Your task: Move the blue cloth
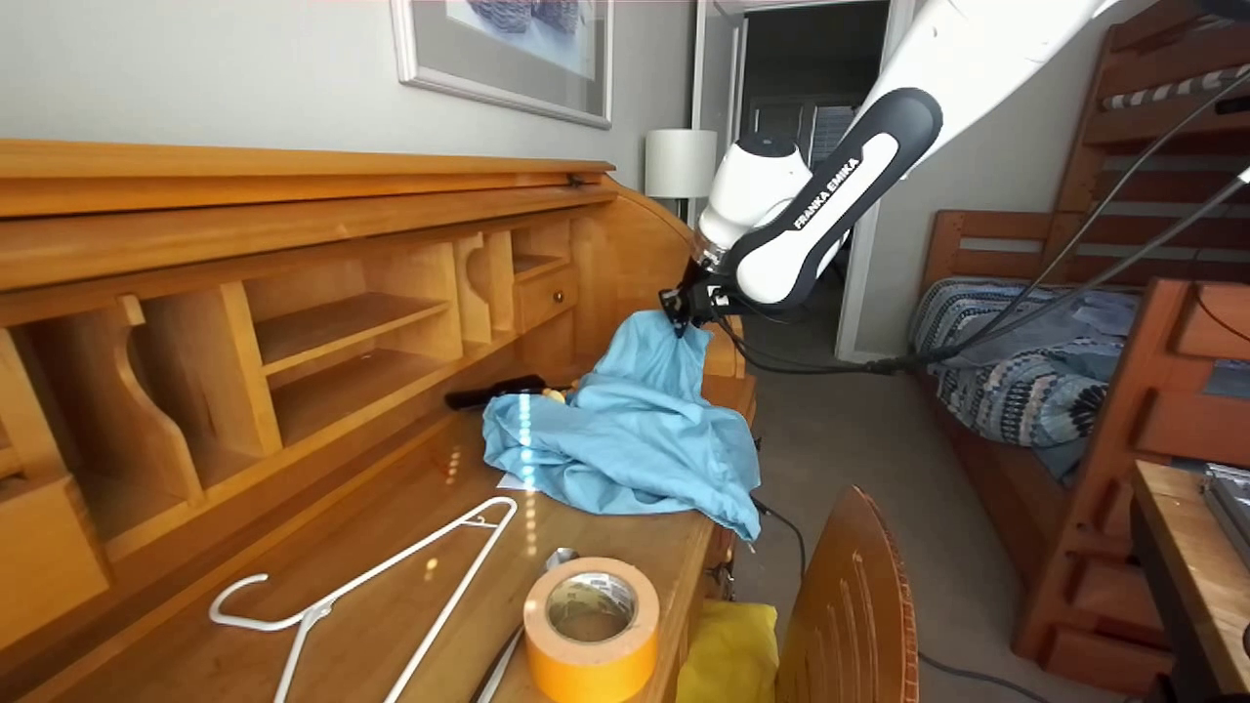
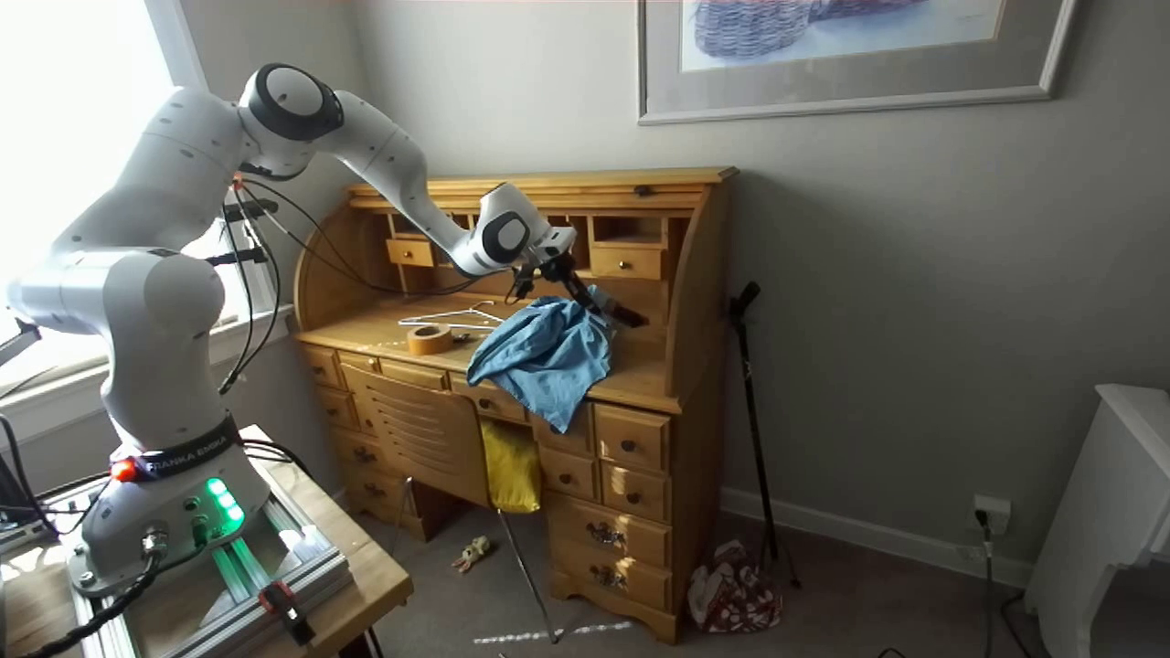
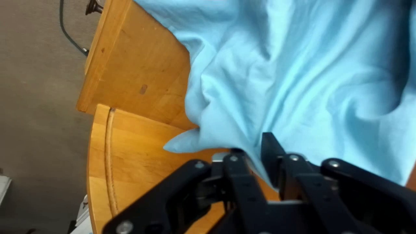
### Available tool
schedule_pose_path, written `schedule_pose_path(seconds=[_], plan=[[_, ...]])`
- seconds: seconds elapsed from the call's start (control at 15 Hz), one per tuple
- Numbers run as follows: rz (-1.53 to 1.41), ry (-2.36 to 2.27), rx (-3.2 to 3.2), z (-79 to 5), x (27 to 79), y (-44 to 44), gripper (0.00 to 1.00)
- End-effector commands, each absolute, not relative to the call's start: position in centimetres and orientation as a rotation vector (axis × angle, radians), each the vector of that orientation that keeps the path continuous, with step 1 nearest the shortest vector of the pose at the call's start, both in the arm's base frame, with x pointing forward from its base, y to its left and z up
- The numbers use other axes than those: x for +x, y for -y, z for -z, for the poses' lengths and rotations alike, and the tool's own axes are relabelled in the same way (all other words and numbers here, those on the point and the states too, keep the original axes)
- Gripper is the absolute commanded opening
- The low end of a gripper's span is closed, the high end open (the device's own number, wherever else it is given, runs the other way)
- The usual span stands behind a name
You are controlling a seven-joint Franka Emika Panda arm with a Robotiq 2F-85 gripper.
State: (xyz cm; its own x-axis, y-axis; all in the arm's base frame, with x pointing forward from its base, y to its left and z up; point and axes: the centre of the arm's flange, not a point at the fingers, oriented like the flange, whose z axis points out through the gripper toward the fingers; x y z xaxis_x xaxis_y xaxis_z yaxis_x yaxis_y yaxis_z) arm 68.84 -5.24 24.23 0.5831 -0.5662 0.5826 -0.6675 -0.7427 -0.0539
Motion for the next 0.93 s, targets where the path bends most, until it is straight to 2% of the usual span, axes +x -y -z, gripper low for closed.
schedule_pose_path(seconds=[0.0,0.4,0.87], plan=[[-0.799,0.996,2.687,-23.7,68.9,4.3,0.55],[-0.700,0.551,2.928,-22.7,67.8,1.2,0.98],[-0.686,0.047,3.174,-23.7,67.5,-2.8,1.00]])
